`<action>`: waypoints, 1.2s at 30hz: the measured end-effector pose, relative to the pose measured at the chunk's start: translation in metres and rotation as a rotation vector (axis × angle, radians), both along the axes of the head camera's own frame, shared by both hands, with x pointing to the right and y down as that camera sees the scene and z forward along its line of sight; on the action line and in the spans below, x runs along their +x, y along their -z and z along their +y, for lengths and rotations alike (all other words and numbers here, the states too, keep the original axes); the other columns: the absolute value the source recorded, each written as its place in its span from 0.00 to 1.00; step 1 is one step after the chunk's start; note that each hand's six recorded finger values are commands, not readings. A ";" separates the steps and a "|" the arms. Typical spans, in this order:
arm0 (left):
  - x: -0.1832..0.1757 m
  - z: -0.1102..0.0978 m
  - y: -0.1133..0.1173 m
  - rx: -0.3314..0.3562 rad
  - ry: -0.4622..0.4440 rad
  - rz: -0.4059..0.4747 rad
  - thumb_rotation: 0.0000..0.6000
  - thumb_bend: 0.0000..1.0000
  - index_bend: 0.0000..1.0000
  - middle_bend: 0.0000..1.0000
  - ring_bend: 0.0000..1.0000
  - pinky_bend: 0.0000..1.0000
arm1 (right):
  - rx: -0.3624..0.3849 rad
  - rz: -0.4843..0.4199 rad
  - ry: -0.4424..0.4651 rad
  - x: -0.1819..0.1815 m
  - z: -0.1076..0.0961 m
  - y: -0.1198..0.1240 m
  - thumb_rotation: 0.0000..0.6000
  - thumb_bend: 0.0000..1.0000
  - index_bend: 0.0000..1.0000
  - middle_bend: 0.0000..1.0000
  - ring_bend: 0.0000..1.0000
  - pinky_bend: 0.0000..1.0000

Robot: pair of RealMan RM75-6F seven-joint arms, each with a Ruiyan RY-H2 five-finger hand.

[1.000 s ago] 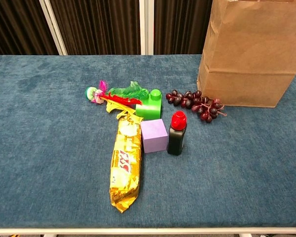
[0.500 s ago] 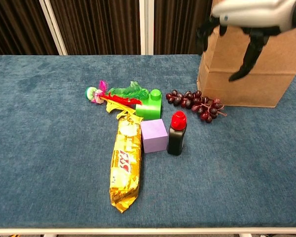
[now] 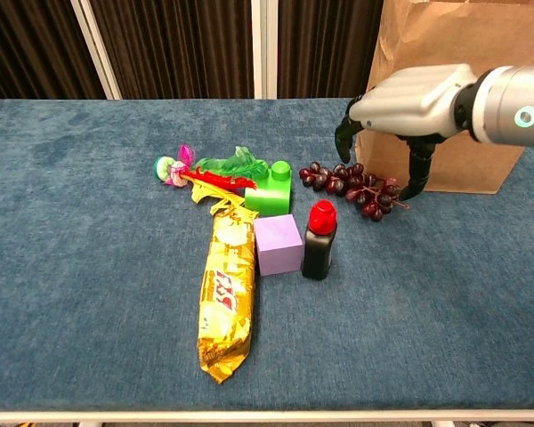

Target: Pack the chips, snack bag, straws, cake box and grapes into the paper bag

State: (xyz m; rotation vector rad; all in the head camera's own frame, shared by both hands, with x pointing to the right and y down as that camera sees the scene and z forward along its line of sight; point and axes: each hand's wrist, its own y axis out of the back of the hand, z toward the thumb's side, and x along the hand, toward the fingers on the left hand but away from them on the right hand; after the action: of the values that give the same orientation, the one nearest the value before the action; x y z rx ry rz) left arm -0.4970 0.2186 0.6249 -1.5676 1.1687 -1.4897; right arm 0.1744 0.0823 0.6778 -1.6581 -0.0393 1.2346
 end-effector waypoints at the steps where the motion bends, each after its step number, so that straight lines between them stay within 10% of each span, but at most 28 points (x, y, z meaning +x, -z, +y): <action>1: 0.000 0.000 0.000 0.000 0.001 -0.001 1.00 0.09 0.05 0.01 0.00 0.12 | 0.008 0.016 0.010 -0.001 0.000 -0.006 1.00 0.00 0.28 0.21 0.05 0.09; 36: -0.011 0.003 -0.002 -0.001 0.025 0.008 1.00 0.09 0.05 0.01 0.00 0.12 | 0.084 0.269 0.104 -0.014 0.007 -0.061 1.00 0.00 0.08 0.00 0.00 0.00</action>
State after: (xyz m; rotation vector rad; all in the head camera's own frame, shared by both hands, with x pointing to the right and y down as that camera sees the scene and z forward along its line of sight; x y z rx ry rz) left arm -0.5084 0.2218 0.6265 -1.5663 1.1966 -1.5019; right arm 0.1607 0.0892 0.7391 -1.3933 0.1570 1.3469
